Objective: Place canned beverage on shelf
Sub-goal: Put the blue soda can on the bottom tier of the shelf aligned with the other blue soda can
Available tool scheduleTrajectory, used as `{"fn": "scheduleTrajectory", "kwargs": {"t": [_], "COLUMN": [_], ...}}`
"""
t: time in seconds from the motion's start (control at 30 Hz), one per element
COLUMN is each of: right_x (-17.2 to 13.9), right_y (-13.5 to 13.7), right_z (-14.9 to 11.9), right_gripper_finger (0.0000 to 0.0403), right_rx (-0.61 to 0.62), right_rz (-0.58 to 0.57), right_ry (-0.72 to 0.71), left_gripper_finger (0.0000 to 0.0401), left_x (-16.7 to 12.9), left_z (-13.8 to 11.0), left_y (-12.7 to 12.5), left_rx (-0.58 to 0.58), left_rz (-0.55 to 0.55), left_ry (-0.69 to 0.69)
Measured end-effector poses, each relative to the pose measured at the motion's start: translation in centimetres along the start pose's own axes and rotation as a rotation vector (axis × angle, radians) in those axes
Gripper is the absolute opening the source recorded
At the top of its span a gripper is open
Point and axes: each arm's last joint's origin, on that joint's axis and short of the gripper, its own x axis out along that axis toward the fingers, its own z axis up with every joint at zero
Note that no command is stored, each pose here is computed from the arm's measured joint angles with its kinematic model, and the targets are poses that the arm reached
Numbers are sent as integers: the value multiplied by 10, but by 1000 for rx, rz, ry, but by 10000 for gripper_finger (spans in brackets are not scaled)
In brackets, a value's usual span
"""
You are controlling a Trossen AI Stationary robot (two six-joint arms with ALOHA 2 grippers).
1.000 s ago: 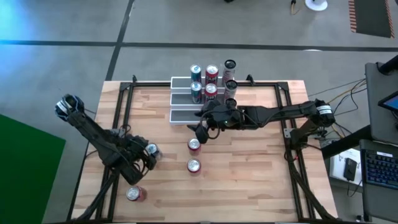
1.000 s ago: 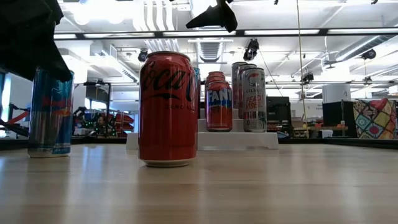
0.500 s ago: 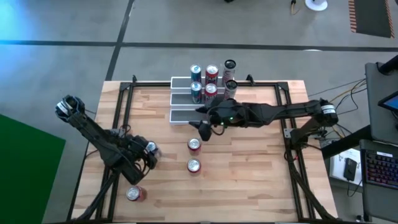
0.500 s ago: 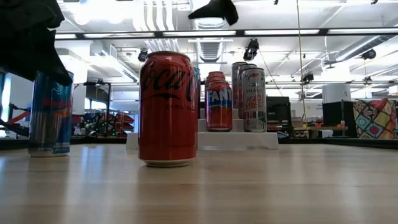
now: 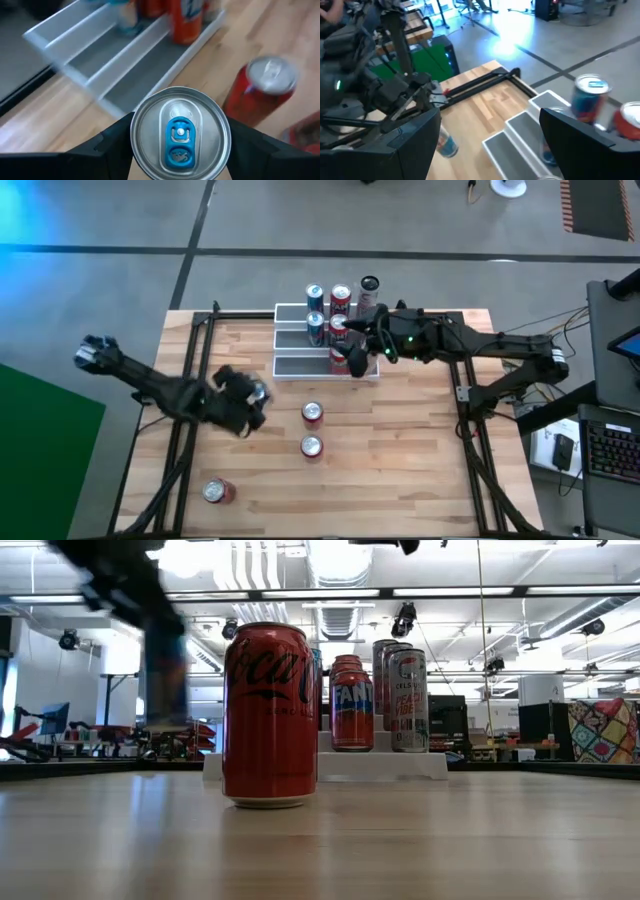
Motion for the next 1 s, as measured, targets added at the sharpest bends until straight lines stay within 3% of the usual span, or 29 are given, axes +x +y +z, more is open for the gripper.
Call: {"fn": "scheduleTrajectory", "kwargs": {"t": [0.2,0.43,0.63,1.0], "right_x": [-5,-11,-27,-50], "right_y": [-6,-10,-14,-19], "right_z": [3,-6,-12,-5], "right_gripper_finger": [326,326,327,327], "right_rx": [-8,-18,6,15], "right_rz": [-16,-48,-76,-107], "right_ry": [1,106,200,164], "left_gripper_finger": [233,233,233,233], "left_x": [30,69,102,142], "left_z": [48,80,82,86], "left_y": [30,52,65,62], "left_rx": [38,209,230,238], "left_rz": [-134,-318,-316,-320], "left_ry": [-80,-194,-156,-175]}}
